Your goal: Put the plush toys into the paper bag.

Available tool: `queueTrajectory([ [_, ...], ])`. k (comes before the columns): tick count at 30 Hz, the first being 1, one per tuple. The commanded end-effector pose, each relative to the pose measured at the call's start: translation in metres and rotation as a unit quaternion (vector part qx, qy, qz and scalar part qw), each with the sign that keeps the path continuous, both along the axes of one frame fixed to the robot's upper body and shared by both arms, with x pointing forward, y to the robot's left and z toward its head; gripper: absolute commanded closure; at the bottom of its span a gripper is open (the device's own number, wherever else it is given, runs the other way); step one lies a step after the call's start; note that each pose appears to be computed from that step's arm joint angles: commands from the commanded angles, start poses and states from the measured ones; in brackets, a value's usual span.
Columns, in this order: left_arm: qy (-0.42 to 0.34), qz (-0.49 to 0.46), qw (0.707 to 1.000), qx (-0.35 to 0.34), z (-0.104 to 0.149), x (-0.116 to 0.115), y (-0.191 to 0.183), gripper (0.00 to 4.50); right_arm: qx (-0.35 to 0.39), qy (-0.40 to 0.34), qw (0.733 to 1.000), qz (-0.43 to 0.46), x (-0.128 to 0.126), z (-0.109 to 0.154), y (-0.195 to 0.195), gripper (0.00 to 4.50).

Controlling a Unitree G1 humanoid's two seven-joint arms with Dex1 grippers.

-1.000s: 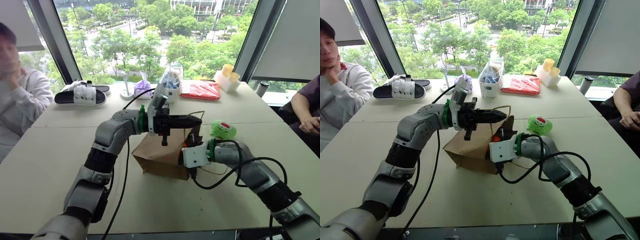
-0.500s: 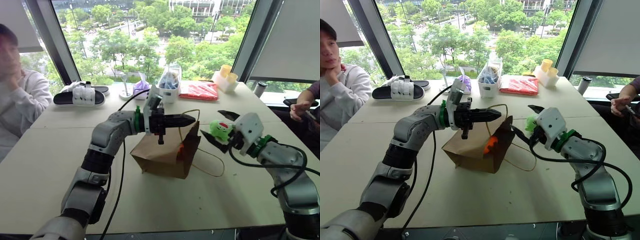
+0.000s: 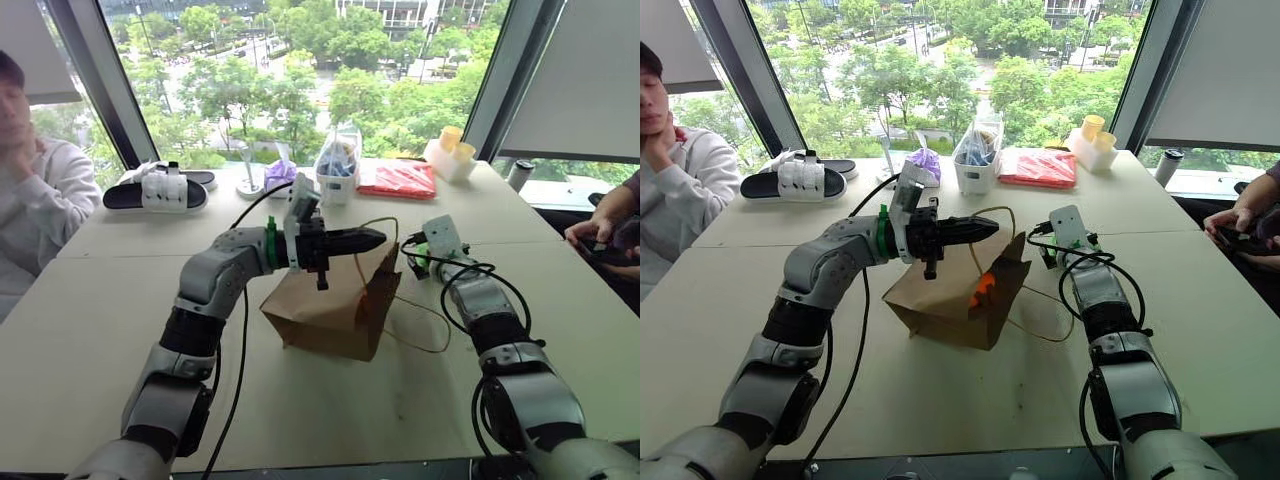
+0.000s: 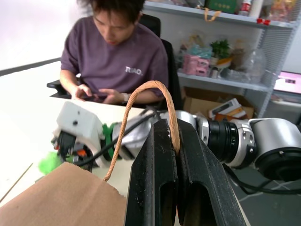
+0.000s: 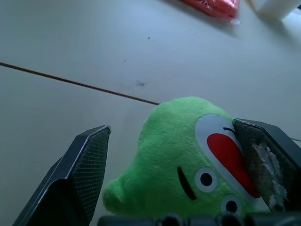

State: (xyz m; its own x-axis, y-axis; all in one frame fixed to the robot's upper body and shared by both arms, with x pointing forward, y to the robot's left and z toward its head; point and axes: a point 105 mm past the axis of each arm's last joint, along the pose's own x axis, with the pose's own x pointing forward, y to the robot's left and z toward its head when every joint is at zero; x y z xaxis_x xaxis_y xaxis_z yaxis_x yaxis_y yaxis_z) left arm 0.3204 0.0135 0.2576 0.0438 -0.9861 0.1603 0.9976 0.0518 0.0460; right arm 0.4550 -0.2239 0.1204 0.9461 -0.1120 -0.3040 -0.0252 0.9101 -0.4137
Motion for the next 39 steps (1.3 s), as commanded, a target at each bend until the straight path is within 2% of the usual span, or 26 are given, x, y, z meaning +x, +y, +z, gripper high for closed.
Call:
queueTrajectory([
  [1,-0.021,0.005,1.000,-0.020,0.013,-0.005,0.006,4.50,-0.024,0.004,1.000,-0.015,0.003,-0.003,-0.008,0.84],
  [7,-0.020,0.010,0.999,-0.023,0.014,-0.003,0.007,4.50,-0.052,0.002,0.998,-0.017,0.004,-0.003,-0.015,3.79],
  [9,-0.019,0.007,1.000,-0.023,0.014,-0.003,0.007,4.50,-0.066,-0.009,0.998,-0.018,0.004,0.003,-0.020,4.49],
  [12,-0.017,-0.001,1.000,-0.022,0.013,-0.003,0.004,4.50,-0.095,-0.071,0.993,0.011,0.006,0.033,-0.021,4.49],
  [14,-0.018,-0.008,1.000,-0.020,0.012,-0.003,0.001,4.50,-0.087,-0.144,0.984,0.055,-0.001,0.066,-0.014,4.49],
  [17,-0.017,-0.017,1.000,-0.018,0.012,-0.002,-0.001,4.50,-0.073,-0.229,0.958,0.155,-0.033,0.112,0.004,4.49],
  [20,-0.013,-0.024,0.999,-0.019,0.014,0.000,-0.001,4.50,-0.094,-0.245,0.927,0.269,-0.083,0.130,0.025,4.49],
  [23,-0.010,-0.031,0.999,-0.023,0.019,0.003,-0.002,4.50,-0.123,-0.224,0.897,0.361,-0.129,0.127,0.047,4.49],
  [27,-0.006,-0.042,0.999,-0.025,0.024,0.003,-0.004,4.50,-0.162,-0.181,0.878,0.414,-0.161,0.110,0.062,4.49],
  [33,0.000,-0.060,0.998,-0.024,0.023,0.000,-0.010,4.50,-0.178,-0.164,0.851,0.467,-0.171,0.095,0.090,4.49],
  [39,0.000,-0.091,0.995,-0.031,0.026,-0.011,-0.019,4.50,-0.231,-0.134,0.786,0.558,-0.162,0.065,0.128,4.49],
])
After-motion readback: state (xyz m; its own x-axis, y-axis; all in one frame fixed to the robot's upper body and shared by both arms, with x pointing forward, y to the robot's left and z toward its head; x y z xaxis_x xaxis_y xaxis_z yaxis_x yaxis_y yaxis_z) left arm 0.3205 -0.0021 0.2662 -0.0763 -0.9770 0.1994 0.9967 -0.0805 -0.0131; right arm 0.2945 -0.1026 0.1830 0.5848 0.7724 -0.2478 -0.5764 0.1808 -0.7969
